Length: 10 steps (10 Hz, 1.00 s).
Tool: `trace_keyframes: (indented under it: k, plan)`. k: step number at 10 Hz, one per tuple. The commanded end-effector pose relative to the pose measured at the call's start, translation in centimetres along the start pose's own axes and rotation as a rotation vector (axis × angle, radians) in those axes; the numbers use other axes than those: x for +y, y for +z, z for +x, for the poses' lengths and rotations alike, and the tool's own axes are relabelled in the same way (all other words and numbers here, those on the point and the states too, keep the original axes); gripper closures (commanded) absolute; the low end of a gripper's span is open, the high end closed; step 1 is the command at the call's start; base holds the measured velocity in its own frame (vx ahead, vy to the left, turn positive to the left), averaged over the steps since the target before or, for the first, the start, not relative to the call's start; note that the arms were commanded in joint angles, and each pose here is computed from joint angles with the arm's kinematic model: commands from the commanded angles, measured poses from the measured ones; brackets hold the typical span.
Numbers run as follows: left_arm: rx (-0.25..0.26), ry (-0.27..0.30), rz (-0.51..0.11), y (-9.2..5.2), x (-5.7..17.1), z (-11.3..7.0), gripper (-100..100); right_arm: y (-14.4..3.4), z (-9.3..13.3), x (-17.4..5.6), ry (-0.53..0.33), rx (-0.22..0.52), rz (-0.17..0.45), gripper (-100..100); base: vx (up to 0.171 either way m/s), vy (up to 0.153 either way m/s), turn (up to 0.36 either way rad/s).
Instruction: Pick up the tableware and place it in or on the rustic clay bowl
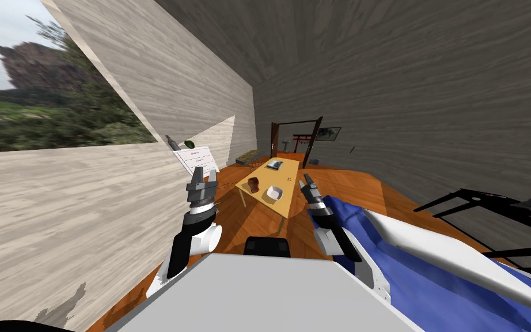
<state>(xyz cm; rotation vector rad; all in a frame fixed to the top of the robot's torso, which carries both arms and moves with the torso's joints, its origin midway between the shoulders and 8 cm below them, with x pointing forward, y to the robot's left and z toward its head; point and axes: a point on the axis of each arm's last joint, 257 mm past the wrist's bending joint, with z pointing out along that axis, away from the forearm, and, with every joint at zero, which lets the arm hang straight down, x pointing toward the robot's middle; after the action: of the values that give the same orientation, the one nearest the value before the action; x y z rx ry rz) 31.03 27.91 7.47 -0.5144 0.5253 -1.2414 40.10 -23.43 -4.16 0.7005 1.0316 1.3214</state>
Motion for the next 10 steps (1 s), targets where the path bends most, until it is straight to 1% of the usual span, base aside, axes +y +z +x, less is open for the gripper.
trace_keyframes:
  k: [1,2,3,5,6,7,8,10]
  plan:
    - [0.0,0.0,0.0,0.0,0.0,0.0,0,0.1,1.3,-1.6,-0.039,0.057,0.043,-100,0.026,0.076,0.048]
    - [0.0,0.0,0.0,0.0,0.0,0.0,0,0.2,2.5,-2.9,-0.07,0.098,0.079,-100,0.026,0.109,0.1]
    - [0.0,0.0,0.0,0.0,0.0,0.0,0,0.1,2.5,-3.0,-0.076,0.103,0.082,-100,0.017,0.082,0.038]
    - [0.0,0.0,0.0,0.0,0.0,0.0,0,-0.1,4.7,-6.1,-0.156,0.193,0.157,-100,0.02,0.094,0.094]
    - [0.0,0.0,0.0,0.0,0.0,0.0,0,-0.2,4.6,-6.4,-0.164,0.199,0.167,-100,0.017,0.099,0.027]
    - [0.0,0.0,0.0,0.0,0.0,0.0,0,-0.6,5.5,-8.2,-0.216,0.247,0.212,-100,0.017,0.108,0.053]
    - [0.0,0.0,0.0,0.0,0.0,0.0,0,-0.6,5.5,-8.2,-0.216,0.247,0.212,-100,0.027,0.089,0.028]
    - [0.0,0.0,0.0,0.0,0.0,0.0,0,-1.8,7.1,-12.0,-0.332,0.344,0.293,-100,0.048,0.11,0.085]
